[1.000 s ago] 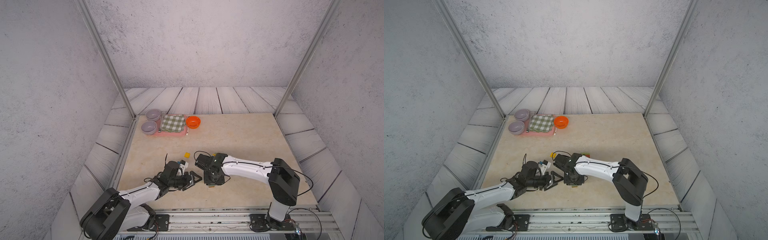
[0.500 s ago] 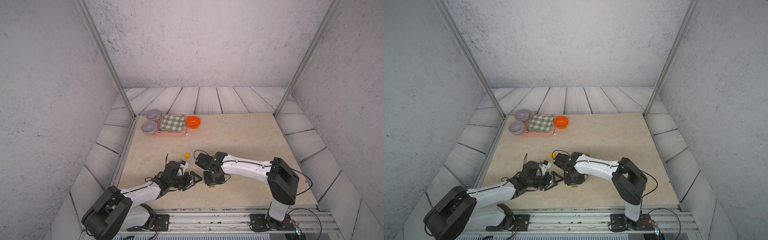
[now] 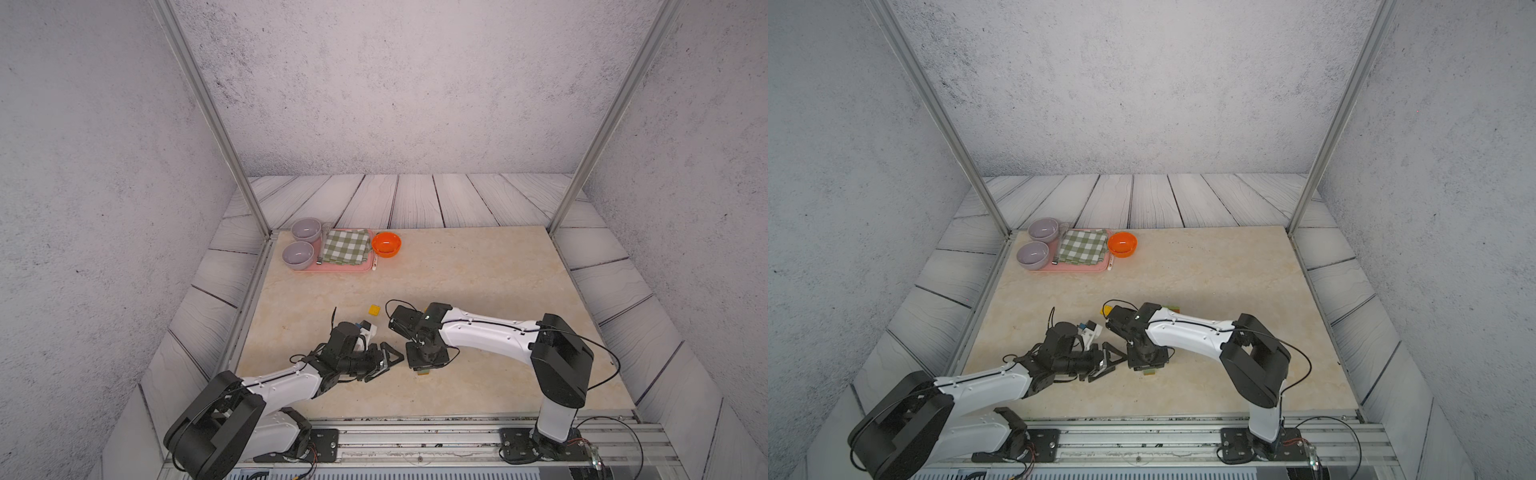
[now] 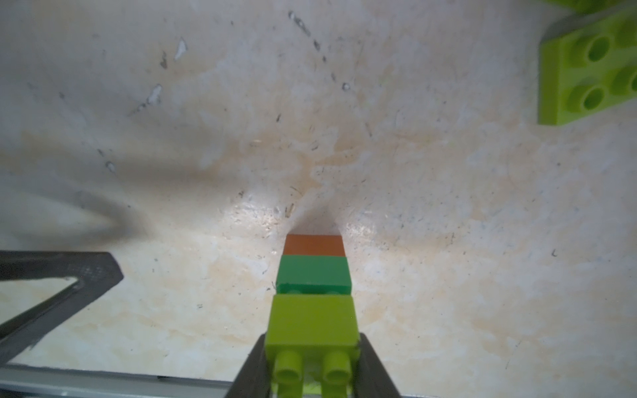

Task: Assemble the letter r with lego
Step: Assemble the lego brick with the lego brick.

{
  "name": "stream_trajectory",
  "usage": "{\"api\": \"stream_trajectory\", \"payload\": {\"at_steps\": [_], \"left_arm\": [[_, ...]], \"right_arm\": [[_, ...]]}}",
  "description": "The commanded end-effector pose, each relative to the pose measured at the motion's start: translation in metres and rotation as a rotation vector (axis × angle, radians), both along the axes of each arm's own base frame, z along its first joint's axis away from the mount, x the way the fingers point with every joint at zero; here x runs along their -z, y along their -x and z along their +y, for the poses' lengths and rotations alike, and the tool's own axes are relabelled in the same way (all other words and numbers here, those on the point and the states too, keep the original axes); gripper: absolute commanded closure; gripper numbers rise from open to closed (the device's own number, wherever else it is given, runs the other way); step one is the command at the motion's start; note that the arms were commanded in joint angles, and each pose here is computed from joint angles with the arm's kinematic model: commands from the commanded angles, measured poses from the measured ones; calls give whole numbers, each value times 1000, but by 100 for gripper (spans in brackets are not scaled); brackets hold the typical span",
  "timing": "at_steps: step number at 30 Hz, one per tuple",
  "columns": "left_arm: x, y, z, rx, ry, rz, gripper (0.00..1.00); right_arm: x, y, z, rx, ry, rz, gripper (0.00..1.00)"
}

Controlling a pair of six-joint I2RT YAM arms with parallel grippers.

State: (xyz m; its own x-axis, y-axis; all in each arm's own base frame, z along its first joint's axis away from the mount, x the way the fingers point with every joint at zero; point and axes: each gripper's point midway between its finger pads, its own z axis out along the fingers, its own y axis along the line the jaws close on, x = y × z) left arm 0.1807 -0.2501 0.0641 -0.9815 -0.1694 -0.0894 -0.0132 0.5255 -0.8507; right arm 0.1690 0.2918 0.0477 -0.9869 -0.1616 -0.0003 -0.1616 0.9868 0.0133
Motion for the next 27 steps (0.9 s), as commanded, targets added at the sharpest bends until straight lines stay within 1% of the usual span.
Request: {"api": "stream_trajectory", "payload": {"at_steps": [1, 6, 9, 11, 13, 19, 24, 25, 27], "left_arm": [[-9, -5, -6, 11, 16, -41, 22], [-9, -5, -6, 13, 15, -40, 22], [-7, -4, -5, 13, 12, -38, 22], [-7, -4, -5, 12, 13, -39, 22], [-6, -4, -4, 9, 11, -36, 22], [-5, -4, -5, 8, 10, -34, 22], [-4, -5, -2, -10, 8, -32, 22], [-5, -6, -1, -20, 10, -36, 22], [-9, -7, 1, -35, 12, -49, 22]], "right_arm": [[62, 16, -15, 33, 121, 95, 100], [63, 16, -18, 37, 138, 90, 100], [68, 22, -16, 62, 110, 120, 100], [76, 29, -13, 84, 80, 151, 100], [86, 35, -14, 102, 74, 175, 100], [106, 45, -29, 106, 156, 207, 100], [105, 46, -32, 96, 202, 200, 100], [100, 44, -32, 96, 207, 188, 99], [86, 37, -27, 86, 195, 158, 89]]}}
